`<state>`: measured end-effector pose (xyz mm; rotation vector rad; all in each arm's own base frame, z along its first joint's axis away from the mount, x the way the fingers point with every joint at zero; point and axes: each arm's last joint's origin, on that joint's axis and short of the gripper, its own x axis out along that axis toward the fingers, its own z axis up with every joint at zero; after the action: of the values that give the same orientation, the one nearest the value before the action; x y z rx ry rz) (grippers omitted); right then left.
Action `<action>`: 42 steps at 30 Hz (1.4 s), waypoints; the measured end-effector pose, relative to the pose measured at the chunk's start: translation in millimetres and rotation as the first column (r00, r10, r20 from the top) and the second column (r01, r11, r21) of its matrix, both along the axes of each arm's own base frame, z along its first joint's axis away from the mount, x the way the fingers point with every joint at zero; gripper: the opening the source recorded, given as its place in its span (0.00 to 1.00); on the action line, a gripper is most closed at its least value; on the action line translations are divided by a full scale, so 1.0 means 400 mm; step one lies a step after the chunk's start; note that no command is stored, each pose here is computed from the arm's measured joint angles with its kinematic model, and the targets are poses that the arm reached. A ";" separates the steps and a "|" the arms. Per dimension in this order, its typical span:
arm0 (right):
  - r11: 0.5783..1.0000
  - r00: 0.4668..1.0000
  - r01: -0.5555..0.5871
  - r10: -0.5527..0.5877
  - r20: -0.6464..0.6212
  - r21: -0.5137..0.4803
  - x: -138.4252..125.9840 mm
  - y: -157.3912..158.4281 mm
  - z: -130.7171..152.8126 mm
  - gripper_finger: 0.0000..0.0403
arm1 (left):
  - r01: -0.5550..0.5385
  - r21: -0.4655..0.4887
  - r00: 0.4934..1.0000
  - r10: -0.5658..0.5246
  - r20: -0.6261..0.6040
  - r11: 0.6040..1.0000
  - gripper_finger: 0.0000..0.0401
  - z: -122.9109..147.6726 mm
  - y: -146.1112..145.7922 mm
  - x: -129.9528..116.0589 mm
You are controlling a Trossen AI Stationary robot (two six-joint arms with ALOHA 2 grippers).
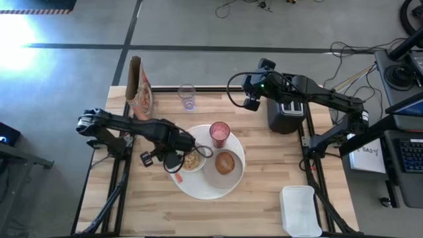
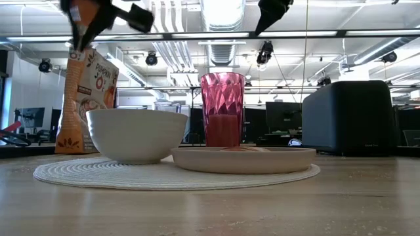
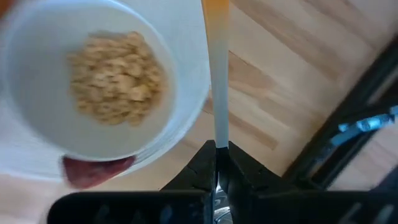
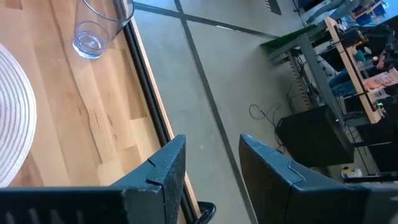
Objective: Arrange a breakfast setting
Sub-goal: Move the orange spoon to the middle left of the table
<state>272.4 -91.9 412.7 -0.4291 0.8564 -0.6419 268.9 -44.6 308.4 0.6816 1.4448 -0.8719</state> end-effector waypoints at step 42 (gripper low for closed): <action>1.000 1.000 0.000 0.000 0.003 -0.001 0.001 0.000 0.000 0.34 | 0.436 0.206 0.898 -0.440 -0.032 0.876 0.01 -0.305 0.004 -0.036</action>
<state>272.8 -92.0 412.7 -0.4288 0.8530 -0.6425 254.7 -43.0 186.5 1.2066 1.4005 -1.0654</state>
